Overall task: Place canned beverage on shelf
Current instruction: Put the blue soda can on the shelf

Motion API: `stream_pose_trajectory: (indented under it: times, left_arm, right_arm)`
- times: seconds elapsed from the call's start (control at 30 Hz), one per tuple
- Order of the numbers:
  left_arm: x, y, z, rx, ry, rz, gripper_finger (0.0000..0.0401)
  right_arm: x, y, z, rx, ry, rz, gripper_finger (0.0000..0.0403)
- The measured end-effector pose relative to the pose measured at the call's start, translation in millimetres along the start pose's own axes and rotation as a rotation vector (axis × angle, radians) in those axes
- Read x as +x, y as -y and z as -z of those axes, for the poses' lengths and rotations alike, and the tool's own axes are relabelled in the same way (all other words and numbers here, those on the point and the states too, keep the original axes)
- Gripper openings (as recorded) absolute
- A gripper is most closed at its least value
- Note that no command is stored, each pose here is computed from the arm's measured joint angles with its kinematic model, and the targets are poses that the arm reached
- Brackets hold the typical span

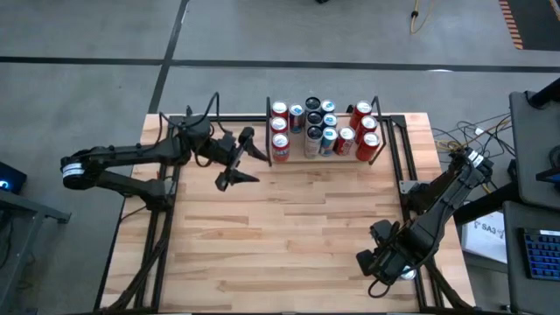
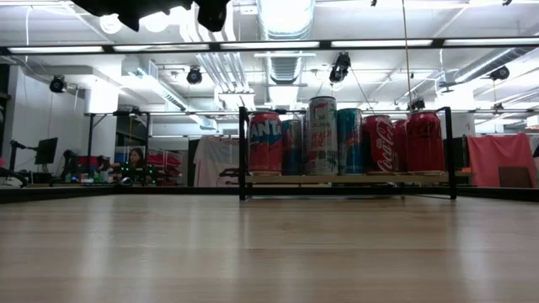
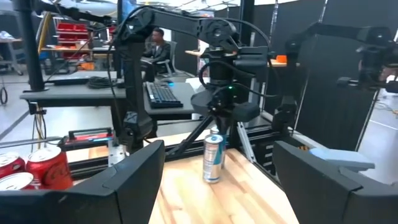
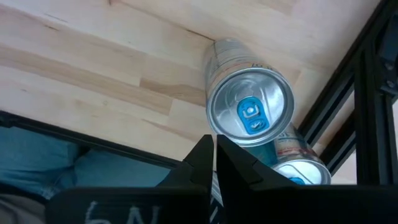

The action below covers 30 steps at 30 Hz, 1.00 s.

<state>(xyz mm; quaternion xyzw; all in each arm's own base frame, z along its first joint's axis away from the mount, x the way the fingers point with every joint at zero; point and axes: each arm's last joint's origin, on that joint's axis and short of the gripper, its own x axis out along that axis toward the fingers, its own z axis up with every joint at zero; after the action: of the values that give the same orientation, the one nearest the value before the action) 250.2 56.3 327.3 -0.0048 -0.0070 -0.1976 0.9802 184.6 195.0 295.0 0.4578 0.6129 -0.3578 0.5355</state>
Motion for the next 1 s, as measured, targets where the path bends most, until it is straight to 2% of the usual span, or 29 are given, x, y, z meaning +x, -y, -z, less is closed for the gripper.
stream_pose_trajectory:
  times: [0.23,0.4,0.53,0.8,1.0]
  left_arm:
    - [-0.6,0.5,-0.8,0.004,0.003,-0.002,0.0283]
    - [-0.7,0.4,-0.9,0.009,0.003,-0.002,0.0283]
    - [-0.8,0.3,-0.9,0.009,0.003,-0.003,0.0283]
    - [-0.8,0.3,-0.9,0.009,0.003,-0.003,0.0283]
    - [-0.9,0.3,-0.9,0.010,0.004,-0.003,0.0283]
  right_arm:
    - [0.0,1.5,-0.8,0.003,0.008,0.016,0.0009]
    - [-0.1,3.2,-1.7,0.097,0.019,0.033,0.0035]
    - [-0.1,3.2,-1.7,0.101,0.017,0.033,0.0088]
    - [1.5,5.5,-3.0,0.115,0.029,0.059,0.0228]
    - [7.0,7.0,-4.6,0.117,0.040,0.075,0.0294]
